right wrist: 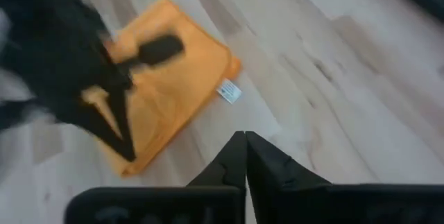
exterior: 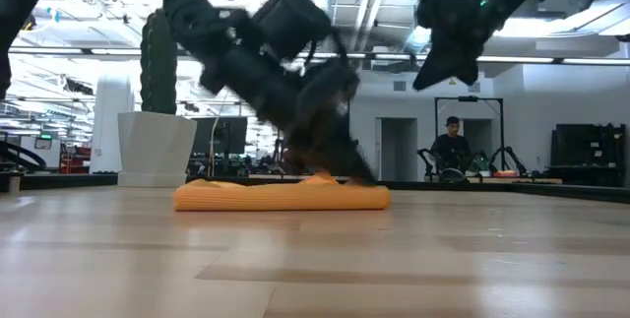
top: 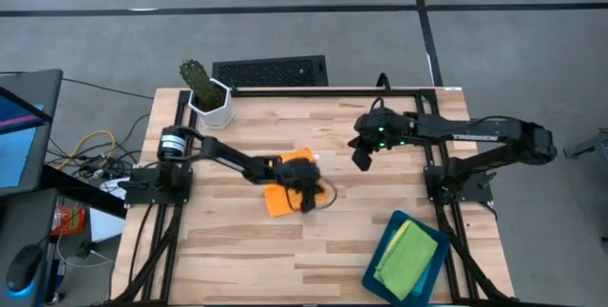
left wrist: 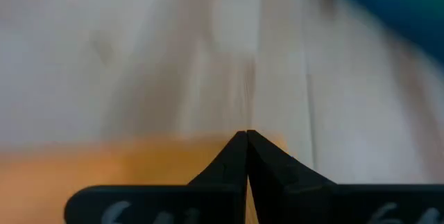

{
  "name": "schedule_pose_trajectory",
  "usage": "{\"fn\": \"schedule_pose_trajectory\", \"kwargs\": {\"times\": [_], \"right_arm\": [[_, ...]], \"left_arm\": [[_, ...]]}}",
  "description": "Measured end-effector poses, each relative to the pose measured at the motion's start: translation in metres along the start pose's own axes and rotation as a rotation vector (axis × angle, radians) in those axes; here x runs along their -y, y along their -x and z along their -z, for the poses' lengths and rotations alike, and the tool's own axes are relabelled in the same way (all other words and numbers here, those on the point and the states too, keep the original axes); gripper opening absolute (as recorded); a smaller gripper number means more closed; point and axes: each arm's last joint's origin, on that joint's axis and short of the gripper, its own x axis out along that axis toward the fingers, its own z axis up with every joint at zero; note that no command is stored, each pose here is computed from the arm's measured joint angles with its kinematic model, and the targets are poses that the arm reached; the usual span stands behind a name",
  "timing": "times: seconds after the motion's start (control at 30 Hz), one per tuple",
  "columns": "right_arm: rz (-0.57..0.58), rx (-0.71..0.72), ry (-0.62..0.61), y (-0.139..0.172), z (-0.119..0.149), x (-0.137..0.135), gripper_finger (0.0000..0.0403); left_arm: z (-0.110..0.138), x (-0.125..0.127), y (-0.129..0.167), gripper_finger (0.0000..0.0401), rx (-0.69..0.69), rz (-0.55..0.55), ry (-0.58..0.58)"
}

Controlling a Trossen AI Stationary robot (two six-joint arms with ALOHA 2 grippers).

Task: Fold microfiber towels
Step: Fold the orange microfiber towel

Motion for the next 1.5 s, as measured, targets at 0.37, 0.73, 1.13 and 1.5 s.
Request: {"fn": "schedule_pose_trajectory", "kwargs": {"times": [0.37, 0.73, 1.13, 1.5], "right_arm": [[-0.009, 0.07, -0.035, -0.085, -0.024, -0.011, 0.0139], [0.034, -0.113, -0.043, -0.171, -0.029, -0.009, 0.0239], [0.089, -0.123, -0.06, -0.203, -0.015, 0.004, 0.0235], [0.122, -0.131, -0.074, -0.208, -0.012, 0.005, 0.0205]], "left_arm": [[-0.061, 0.005, 0.135, 0.0, -0.013, -0.27, 0.026], [0.022, -0.03, 0.19, 0.0082, 0.173, -0.415, 0.435], [0.079, -0.057, 0.161, 0.0183, 0.119, -0.475, 0.589], [0.099, -0.064, 0.132, 0.0173, 0.0, -0.526, 0.625]]}}
